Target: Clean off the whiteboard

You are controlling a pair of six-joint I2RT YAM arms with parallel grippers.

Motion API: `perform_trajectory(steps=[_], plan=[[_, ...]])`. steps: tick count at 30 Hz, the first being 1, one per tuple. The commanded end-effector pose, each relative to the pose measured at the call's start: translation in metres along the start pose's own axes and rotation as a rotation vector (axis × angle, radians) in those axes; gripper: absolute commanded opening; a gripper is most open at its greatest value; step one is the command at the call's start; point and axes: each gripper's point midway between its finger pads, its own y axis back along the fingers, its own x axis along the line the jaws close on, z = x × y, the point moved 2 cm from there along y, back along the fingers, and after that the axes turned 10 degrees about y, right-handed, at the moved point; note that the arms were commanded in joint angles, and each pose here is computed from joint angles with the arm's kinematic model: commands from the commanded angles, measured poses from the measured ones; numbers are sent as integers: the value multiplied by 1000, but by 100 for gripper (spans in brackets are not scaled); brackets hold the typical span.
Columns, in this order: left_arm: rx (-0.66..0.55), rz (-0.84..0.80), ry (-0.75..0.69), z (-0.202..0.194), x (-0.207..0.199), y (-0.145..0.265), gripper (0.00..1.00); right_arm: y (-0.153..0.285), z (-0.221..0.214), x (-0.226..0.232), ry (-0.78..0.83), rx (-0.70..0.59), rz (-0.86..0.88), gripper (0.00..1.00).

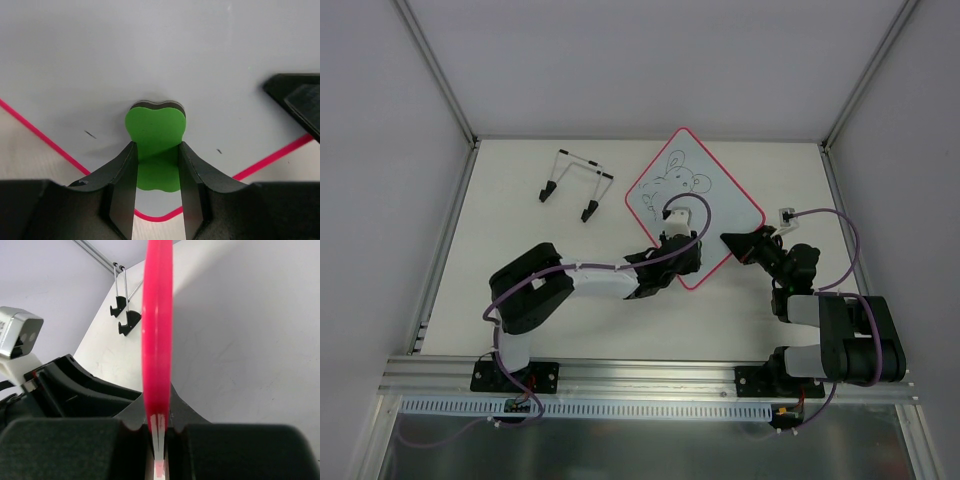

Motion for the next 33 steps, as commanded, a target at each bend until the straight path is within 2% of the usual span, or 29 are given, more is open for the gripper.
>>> perform_trajectory(steps=[1, 9, 14, 19, 27, 33], plan=[[191, -145, -88, -62, -37, 4, 0, 7, -8, 67, 117, 89, 372, 0], [204, -233, -165, -70, -67, 15, 0, 7, -8, 66, 117, 87, 370, 0], [196, -212, -161, -72, -62, 15, 0, 7, -8, 66, 117, 88, 371, 0], [194, -124, -74, -69, -32, 7, 0, 8, -8, 67, 118, 88, 373, 0], [176, 118, 29, -51, 48, -1, 0, 7, -9, 67, 116, 90, 372, 0], [179, 225, 112, -44, 93, -5, 0, 7, -8, 67, 117, 90, 375, 0]])
